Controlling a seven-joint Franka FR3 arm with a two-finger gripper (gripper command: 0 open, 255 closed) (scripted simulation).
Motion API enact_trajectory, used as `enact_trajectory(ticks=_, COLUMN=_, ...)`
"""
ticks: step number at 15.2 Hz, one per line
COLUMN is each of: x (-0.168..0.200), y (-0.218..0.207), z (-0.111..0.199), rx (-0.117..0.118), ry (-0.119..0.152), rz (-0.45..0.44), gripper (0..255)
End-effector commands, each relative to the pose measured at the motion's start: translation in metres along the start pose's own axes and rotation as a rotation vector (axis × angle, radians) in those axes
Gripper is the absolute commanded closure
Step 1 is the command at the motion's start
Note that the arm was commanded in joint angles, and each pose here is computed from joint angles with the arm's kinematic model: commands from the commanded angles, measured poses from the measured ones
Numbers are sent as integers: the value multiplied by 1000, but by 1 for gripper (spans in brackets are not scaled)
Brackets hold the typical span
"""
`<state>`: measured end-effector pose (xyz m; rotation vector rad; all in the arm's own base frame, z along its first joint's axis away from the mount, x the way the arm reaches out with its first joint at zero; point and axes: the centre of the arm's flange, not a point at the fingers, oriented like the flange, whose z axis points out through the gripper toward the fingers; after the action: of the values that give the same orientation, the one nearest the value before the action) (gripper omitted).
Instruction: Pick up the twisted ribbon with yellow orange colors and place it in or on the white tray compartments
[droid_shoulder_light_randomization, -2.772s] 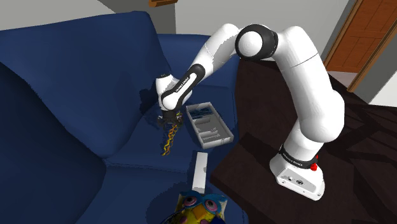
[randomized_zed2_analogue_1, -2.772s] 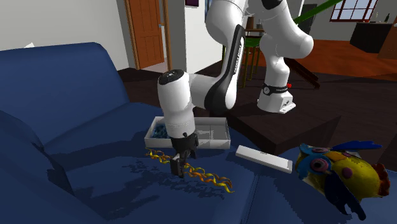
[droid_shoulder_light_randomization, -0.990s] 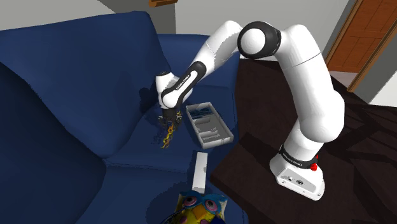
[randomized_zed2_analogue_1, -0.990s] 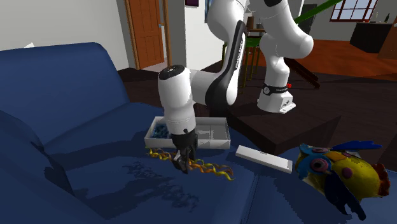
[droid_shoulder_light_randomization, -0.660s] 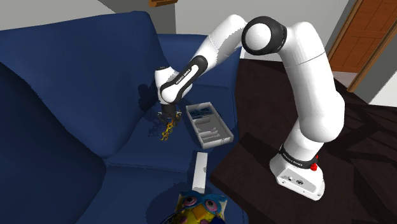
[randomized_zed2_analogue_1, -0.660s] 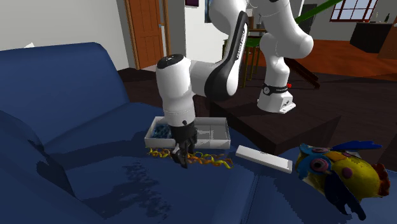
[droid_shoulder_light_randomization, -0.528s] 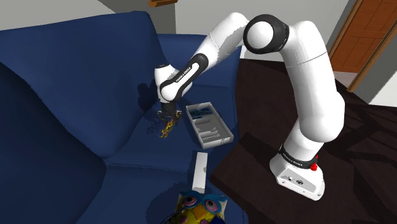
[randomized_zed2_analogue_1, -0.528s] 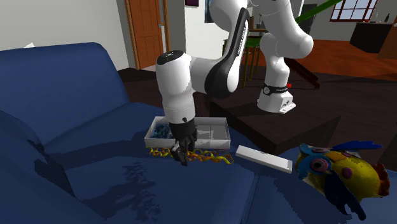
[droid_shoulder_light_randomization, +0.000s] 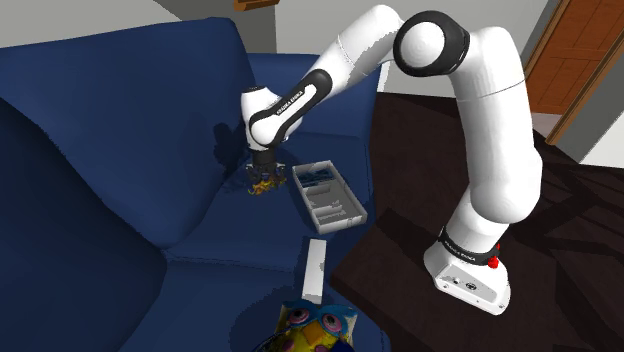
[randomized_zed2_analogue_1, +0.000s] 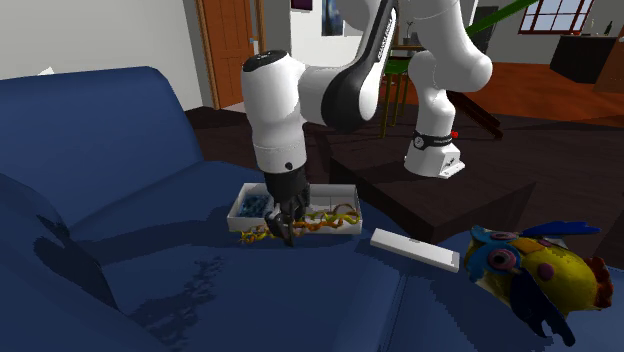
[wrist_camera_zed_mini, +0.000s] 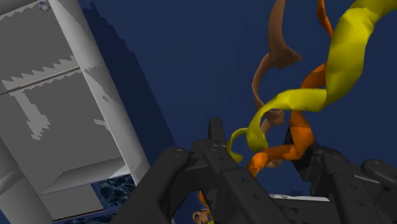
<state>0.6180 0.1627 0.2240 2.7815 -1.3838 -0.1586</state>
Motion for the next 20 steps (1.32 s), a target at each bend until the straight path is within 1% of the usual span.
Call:
enact_trajectory(ticks=1, x=-2, y=2, z=-11, rx=0, ry=0, rz=0, gripper=255)
enact_trajectory(ticks=3, x=-3, y=2, z=-17, rx=0, ry=0, rz=0, gripper=255)
enact_trajectory(ticks=18, x=73, y=185, z=-8, rx=0, ry=0, rz=0, gripper=255)
enact_trajectory(ticks=19, x=82, y=205, z=-7, rx=0, ry=0, rz=0, gripper=255)
enact_trajectory(ticks=20, x=82, y=205, z=-2, rx=0, ry=0, rz=0, gripper=255)
